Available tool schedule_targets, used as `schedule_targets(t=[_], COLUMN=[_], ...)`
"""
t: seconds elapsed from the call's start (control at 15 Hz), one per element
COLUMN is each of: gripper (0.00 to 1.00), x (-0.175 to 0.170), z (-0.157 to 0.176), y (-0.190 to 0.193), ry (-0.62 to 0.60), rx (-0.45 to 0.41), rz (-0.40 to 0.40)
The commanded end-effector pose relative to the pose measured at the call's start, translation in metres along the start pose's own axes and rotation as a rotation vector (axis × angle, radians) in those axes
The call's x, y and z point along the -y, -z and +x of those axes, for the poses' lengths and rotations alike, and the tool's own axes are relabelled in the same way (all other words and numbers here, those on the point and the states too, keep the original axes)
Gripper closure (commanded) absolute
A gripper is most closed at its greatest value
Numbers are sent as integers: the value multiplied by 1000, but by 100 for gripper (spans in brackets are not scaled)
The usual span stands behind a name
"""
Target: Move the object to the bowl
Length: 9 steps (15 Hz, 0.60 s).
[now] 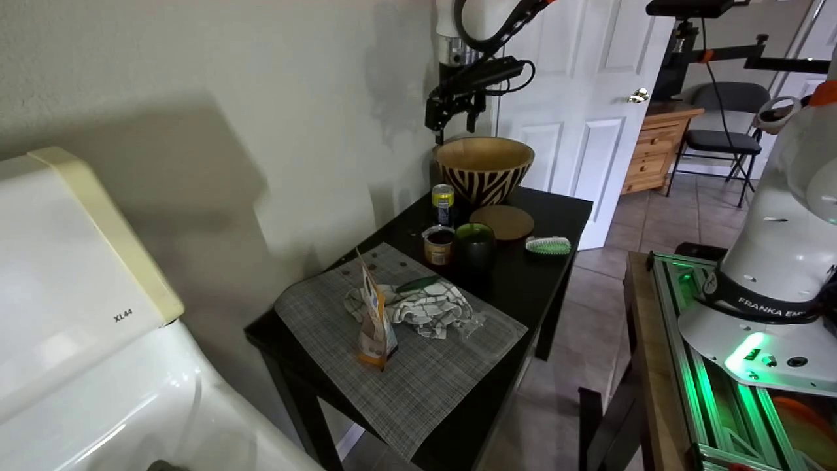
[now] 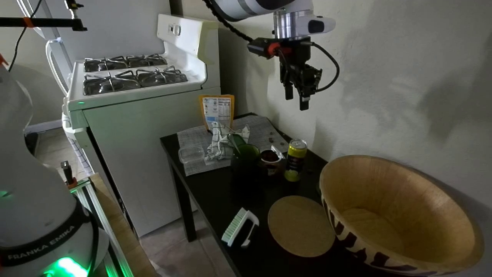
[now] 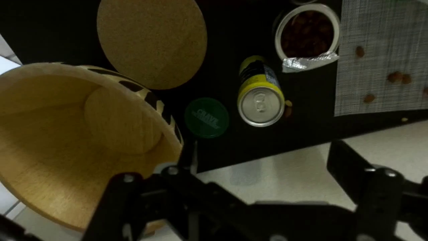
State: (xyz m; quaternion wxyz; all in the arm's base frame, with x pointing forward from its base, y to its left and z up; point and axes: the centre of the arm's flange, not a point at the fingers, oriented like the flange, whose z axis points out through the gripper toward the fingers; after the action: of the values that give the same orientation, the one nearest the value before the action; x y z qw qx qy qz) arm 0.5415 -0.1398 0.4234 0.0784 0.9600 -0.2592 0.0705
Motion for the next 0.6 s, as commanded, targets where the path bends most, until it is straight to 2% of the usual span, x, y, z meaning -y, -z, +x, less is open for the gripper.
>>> schedule_targets(t=[0.0, 0.2, 0.27, 0.33, 0.4, 0.53], gripper=[0, 0, 0, 0, 0, 0], x=[3, 5, 2, 1, 1, 0], z=[26, 18, 12, 9, 7, 5], y=[-22, -32, -40, -41, -38, -41], ry=[-13, 117, 110, 109, 89, 98], rx=[64, 185, 218, 243, 204, 230], rz=[-51, -89, -144, -168, -113, -139])
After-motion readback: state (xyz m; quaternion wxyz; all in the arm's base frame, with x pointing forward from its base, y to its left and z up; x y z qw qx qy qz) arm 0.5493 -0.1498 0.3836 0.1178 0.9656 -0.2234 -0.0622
